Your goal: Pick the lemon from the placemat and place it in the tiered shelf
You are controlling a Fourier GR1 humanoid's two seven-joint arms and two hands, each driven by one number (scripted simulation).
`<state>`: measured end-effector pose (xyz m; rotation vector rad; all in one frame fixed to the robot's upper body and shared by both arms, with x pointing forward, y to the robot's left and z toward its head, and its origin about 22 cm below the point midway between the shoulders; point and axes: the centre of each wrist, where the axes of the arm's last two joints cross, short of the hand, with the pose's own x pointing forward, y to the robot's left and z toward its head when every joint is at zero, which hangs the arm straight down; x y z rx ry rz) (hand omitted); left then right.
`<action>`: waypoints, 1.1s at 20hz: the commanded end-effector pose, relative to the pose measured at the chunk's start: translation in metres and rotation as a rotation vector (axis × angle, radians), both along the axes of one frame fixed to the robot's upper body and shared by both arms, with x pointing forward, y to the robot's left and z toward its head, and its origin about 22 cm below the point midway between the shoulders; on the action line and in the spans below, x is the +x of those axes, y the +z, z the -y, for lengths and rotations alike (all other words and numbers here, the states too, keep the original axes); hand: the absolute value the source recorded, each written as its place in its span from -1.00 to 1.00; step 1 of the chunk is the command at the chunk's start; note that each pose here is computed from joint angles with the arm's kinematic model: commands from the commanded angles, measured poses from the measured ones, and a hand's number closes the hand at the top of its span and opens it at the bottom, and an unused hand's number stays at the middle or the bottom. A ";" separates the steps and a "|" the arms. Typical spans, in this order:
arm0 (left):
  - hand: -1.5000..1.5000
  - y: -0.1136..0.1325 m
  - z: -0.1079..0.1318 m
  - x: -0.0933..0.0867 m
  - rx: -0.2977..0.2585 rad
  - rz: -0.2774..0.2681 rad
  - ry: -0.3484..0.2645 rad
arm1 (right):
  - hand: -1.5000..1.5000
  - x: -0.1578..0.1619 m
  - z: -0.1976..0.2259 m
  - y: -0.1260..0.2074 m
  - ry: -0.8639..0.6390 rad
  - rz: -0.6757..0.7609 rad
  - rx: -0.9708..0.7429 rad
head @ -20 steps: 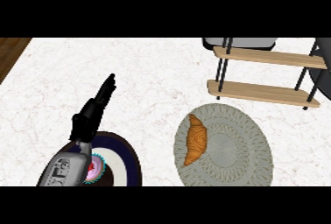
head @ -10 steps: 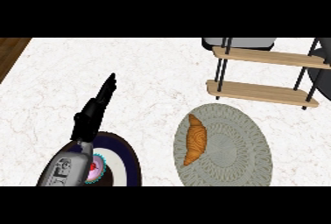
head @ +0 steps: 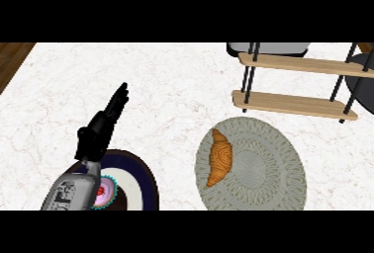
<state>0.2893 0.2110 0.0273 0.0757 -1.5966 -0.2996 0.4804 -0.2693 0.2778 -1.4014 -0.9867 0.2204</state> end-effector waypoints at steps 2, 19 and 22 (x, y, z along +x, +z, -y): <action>0.00 -0.004 -0.003 -0.004 -0.011 -0.002 0.005 | -1.00 0.001 -0.010 0.001 -0.016 0.075 0.104; 0.00 -0.012 0.000 0.004 -0.009 -0.001 0.009 | -1.00 -0.024 0.032 0.094 -0.143 0.439 0.350; 0.00 -0.009 -0.003 -0.003 0.003 0.007 0.011 | -1.00 -0.045 0.060 0.137 -0.214 0.450 0.330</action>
